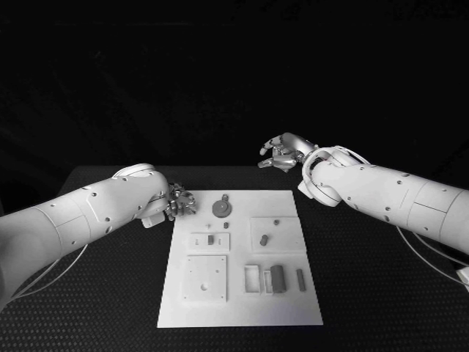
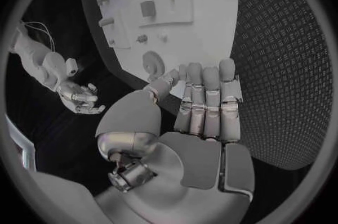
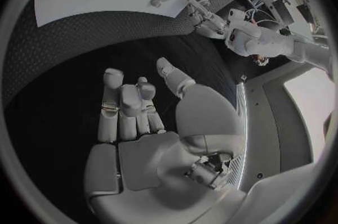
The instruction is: Assemble the parts on the task board
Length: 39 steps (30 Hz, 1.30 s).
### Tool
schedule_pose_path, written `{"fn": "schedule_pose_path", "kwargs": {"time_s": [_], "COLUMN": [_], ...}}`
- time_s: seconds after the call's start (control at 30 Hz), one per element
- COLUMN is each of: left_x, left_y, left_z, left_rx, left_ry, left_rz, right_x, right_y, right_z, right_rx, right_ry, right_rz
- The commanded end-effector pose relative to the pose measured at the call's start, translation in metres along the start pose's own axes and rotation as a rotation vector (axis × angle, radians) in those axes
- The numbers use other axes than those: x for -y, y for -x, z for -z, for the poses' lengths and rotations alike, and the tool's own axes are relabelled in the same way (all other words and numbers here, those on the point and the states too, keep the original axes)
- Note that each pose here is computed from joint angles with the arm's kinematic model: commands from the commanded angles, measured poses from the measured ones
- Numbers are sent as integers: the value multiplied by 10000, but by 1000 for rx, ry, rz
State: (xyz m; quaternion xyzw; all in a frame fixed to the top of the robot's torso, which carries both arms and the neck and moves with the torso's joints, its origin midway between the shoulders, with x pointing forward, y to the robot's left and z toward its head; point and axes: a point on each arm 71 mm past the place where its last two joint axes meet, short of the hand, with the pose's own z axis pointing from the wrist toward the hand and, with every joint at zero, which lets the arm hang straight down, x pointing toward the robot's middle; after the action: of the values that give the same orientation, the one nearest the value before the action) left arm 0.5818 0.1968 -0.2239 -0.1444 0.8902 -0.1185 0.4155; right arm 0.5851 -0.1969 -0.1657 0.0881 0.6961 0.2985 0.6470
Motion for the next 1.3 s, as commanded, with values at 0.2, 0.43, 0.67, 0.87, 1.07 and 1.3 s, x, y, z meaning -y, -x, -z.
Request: {"fn": "schedule_pose_path", "kwargs": {"time_s": [0.2, 0.43, 0.67, 0.87, 1.07, 1.3], "left_x": [26, -22, -14, -6, -49, -83], "left_y": [20, -42, -192, -310, -422, -514], "left_z": [244, 390, 470, 482, 475, 467], "left_rx": [2, -5, -26, -32, -53, -61], "left_ry": [-42, -54, -74, -74, -63, -52], "left_rz": [56, 56, 41, -11, -46, -81], "right_x": [24, 44, 65, 71, 71, 85], "right_y": [10, 19, 25, 30, 30, 40], "right_z": [-1, -10, -11, -4, -2, 4], "right_rx": [-7, -3, 1, 1, 1, 2], "right_ry": [2, -3, -7, -8, -8, -11], "right_rz": [7, 9, 11, 11, 11, 12]}}
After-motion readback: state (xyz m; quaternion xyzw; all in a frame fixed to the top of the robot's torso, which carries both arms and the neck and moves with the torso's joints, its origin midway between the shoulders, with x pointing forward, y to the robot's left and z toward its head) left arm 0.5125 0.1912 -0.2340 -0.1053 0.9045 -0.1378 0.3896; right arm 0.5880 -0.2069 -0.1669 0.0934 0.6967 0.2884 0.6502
